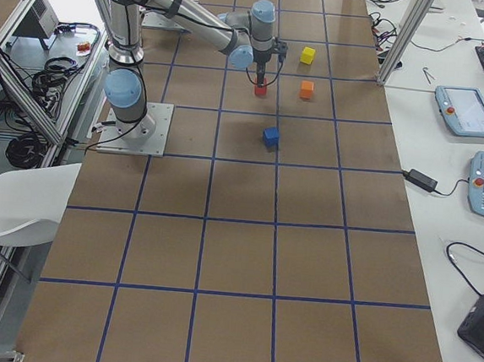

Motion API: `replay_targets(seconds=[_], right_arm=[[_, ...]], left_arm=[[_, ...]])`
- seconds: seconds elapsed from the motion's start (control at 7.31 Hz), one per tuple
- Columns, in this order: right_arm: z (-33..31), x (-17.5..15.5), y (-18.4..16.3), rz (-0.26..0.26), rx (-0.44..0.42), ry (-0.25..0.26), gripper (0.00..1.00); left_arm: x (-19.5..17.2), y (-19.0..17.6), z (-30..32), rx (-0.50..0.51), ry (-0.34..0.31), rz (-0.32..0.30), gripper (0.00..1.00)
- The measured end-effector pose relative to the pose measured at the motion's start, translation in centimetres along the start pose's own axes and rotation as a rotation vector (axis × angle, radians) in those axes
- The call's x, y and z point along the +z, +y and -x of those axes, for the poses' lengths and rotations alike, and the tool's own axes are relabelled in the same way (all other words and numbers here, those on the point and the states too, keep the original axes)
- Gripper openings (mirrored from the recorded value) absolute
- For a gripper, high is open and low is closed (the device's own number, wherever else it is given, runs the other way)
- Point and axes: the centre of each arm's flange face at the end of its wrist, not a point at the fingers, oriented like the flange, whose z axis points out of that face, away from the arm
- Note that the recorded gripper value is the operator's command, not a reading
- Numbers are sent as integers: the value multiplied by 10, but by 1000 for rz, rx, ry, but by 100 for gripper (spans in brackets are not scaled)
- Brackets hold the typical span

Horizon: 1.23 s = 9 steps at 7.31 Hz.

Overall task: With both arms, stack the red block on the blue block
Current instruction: 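Lower the right gripper onto the red cube and grasp it, then carry the red cube with the right gripper over the blue cube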

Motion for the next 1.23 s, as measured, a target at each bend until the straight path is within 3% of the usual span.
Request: replay_targets(seconds=[0.14, 0.27, 0.41, 0.55, 0.82, 0.96, 1.23], right_arm=[[4, 10, -2, 5, -1, 1, 74], [7, 16, -2, 11, -3, 2, 33], [8, 23, -2, 22, -2, 5, 15], [8, 29, -2, 32, -4, 13, 8], [2, 18, -5, 12, -17, 63, 8], [-7, -9, -9, -15, -30, 80, 8], [-59, -56, -29, -19, -47, 101, 9]], left_arm=[[1, 0, 0, 0, 1, 2, 100], [1, 0, 1, -1, 2, 1, 100], [1, 0, 1, -1, 3, 1, 100], [1, 0, 1, -2, 4, 0, 100], [1, -1, 2, -3, 5, 0, 100], [1, -1, 2, -3, 4, -1, 100], [1, -1, 2, -3, 5, 1, 100]])
